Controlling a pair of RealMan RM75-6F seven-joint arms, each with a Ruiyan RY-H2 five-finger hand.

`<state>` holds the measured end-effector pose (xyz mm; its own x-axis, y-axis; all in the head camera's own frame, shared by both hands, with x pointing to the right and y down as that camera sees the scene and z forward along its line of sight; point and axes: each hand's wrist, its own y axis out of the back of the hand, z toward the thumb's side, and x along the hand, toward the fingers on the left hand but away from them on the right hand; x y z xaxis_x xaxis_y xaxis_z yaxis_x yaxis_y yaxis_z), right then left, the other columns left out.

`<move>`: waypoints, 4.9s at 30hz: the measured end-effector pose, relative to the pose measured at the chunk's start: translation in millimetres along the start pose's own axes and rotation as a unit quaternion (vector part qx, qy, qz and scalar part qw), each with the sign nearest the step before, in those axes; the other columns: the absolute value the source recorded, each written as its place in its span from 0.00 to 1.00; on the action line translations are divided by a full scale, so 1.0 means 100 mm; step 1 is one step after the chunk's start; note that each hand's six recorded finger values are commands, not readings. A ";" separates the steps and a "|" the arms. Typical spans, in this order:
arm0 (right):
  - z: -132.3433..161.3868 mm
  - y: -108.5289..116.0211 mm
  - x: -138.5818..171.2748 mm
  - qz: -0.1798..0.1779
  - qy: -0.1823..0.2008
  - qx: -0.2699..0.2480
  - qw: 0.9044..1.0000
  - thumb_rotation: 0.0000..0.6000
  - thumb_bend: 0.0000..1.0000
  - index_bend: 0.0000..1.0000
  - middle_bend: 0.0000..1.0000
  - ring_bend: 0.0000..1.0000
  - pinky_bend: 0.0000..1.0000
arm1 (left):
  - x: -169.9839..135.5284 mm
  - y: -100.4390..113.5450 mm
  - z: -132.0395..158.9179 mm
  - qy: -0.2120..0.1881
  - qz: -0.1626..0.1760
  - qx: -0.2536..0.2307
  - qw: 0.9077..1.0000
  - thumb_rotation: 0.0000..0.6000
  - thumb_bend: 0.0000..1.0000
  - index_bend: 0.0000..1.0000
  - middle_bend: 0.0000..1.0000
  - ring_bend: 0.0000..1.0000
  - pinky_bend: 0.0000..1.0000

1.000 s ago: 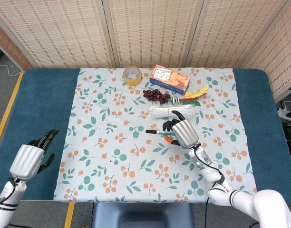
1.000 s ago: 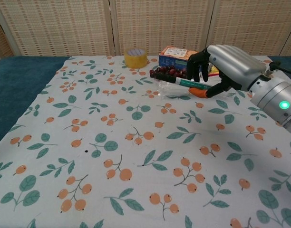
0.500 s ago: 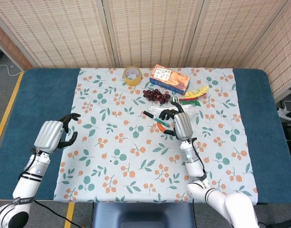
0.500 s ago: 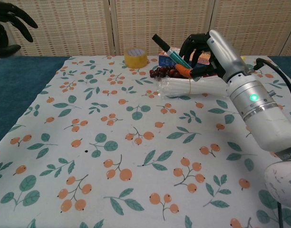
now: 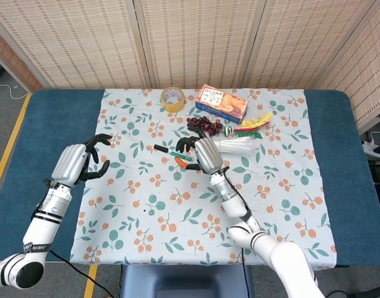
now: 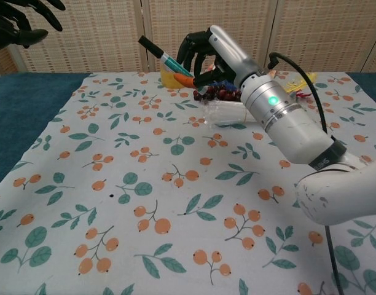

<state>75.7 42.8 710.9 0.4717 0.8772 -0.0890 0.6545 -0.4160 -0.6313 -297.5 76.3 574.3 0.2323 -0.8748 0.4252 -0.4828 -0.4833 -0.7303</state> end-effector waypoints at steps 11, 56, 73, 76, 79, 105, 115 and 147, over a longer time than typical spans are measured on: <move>0.23 -0.22 -0.18 0.010 -0.002 -0.053 0.999 1.00 0.36 0.93 0.85 0.57 0.18 | 0.10 -0.12 0.15 -0.002 0.003 0.074 0.997 1.00 0.38 0.21 0.28 0.60 0.80; 0.46 -0.50 -0.28 0.037 -0.013 -0.087 0.995 1.00 0.36 0.93 0.85 0.57 0.18 | 0.29 -0.42 0.37 -0.036 0.030 0.163 0.986 1.00 0.37 0.40 0.45 0.63 0.83; 0.54 -0.56 -0.27 0.047 -0.007 -0.084 0.995 1.00 0.36 0.93 0.85 0.57 0.18 | 0.28 -0.43 0.38 -0.038 0.031 0.169 0.984 1.00 0.37 0.47 0.53 0.63 0.83; 0.55 -0.59 -0.27 0.051 -0.006 -0.085 0.995 1.00 0.36 0.93 0.85 0.57 0.18 | 0.28 -0.43 0.38 -0.039 0.032 0.171 0.984 1.00 0.38 0.47 0.54 0.63 0.83; 0.57 -0.59 -0.28 0.049 -0.006 -0.087 0.995 1.00 0.36 0.93 0.85 0.57 0.18 | 0.28 -0.43 0.38 -0.038 0.031 0.172 0.984 1.00 0.37 0.49 0.56 0.63 0.83; 0.57 -0.54 -0.28 0.042 -0.003 -0.090 0.995 1.00 0.36 0.93 0.85 0.57 0.18 | 0.26 -0.43 0.36 -0.042 0.021 0.189 0.981 1.00 0.38 0.51 0.59 0.63 0.86; 0.58 -0.55 -0.28 0.042 -0.004 -0.092 0.995 1.00 0.36 0.93 0.85 0.57 0.18 | 0.27 -0.42 0.37 -0.046 0.028 0.190 0.980 1.00 0.56 0.68 0.78 0.74 0.98; 0.51 -0.56 -0.19 0.049 -0.008 -0.084 0.995 1.00 0.36 0.93 0.85 0.57 0.18 | 0.23 -0.26 0.35 -0.061 0.072 0.195 0.976 1.00 0.82 0.81 0.93 0.82 1.00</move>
<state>-0.2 61.1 708.4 0.5299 0.8336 -0.1562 0.6963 -0.5328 -0.4809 -250.2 67.6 585.0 0.2954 -0.9208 0.2545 -0.1642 -0.3114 -0.9360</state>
